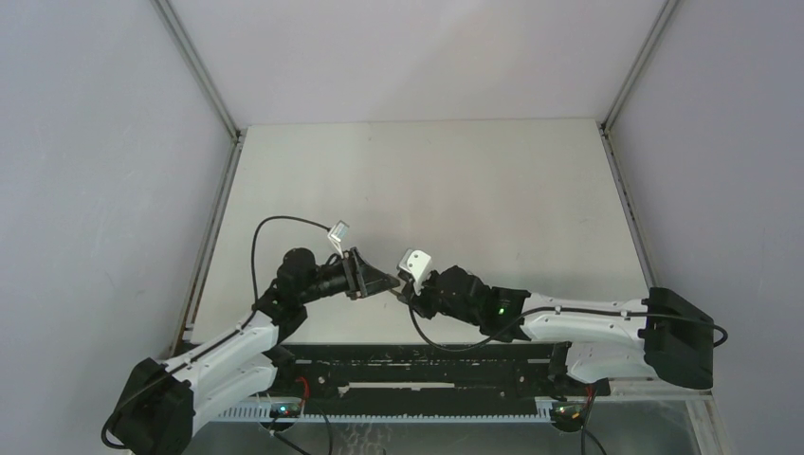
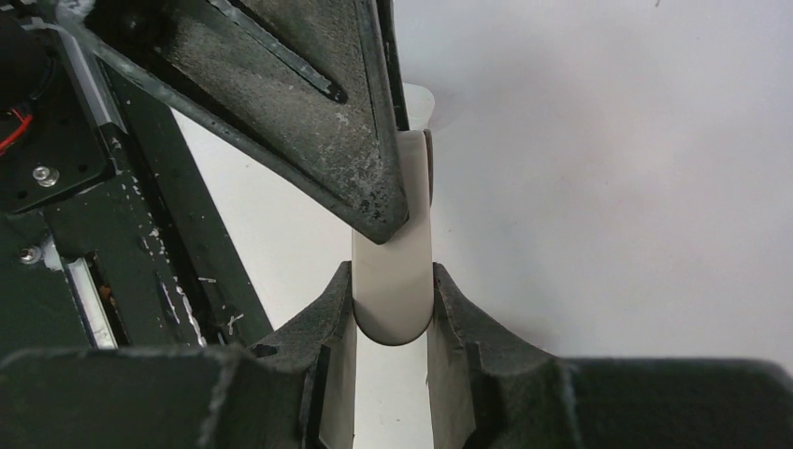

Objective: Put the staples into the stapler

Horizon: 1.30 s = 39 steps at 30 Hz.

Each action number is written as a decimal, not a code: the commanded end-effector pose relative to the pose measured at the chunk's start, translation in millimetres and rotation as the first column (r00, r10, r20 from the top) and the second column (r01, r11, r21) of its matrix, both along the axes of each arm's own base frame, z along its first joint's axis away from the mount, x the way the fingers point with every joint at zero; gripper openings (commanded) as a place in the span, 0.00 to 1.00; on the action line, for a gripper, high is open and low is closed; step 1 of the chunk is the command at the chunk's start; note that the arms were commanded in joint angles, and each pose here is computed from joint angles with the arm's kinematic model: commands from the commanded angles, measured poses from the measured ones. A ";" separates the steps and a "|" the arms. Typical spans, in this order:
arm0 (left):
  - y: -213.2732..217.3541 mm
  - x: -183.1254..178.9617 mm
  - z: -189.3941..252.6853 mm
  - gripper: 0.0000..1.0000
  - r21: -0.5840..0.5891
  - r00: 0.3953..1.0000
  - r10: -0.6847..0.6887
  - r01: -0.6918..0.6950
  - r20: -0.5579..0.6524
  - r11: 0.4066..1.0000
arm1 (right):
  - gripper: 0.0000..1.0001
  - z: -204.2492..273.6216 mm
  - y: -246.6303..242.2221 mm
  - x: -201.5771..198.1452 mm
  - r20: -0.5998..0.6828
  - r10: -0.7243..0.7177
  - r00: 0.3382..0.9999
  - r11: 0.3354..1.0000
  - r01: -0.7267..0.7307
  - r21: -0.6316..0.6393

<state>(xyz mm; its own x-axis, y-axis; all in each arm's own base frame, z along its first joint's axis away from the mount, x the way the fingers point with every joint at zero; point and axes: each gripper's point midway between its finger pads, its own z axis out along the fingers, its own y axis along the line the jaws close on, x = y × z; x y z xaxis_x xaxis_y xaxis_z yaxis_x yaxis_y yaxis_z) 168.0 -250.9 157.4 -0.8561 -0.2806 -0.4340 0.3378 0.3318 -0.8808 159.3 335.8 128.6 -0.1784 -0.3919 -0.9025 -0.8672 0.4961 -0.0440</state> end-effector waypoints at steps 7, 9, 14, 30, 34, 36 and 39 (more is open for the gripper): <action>-8.4 -9.5 27.8 0.50 -0.090 0.998 -0.039 0.043 0.039 0.995 | 0.05 29.4 9.0 -3.1 0.051 0.003 0.999 0.994 -0.008 0.105; -8.2 -9.4 27.8 0.46 -0.091 0.999 -0.037 0.040 0.037 0.995 | 0.05 28.6 9.1 -3.6 0.052 0.005 0.999 0.995 -0.010 0.101; -9.1 -9.7 28.9 0.35 -0.103 0.999 -0.038 0.041 0.029 0.994 | 0.05 28.1 8.9 -4.1 0.057 0.003 0.998 0.995 -0.009 0.095; -12.8 -23.1 42.8 0.00 -0.088 0.971 -0.149 0.168 0.190 0.982 | 0.78 72.1 -13.4 -33.8 -0.234 0.220 0.947 0.929 -0.130 0.345; -17.6 -36.1 53.0 0.00 -0.077 0.938 -0.218 0.246 0.269 0.966 | 0.81 81.5 -18.7 -41.4 -0.341 0.303 0.890 0.899 -0.148 0.413; -22.2 -43.9 60.9 0.00 -0.073 0.918 -0.250 0.285 0.307 0.956 | 0.81 81.5 -17.5 -49.4 -0.378 0.352 0.856 0.886 -0.174 0.429; -26.4 -50.1 68.1 0.00 -0.067 0.899 -0.269 0.309 0.346 0.949 | 0.81 80.1 -14.3 -59.6 -0.404 0.408 0.819 0.871 -0.216 0.442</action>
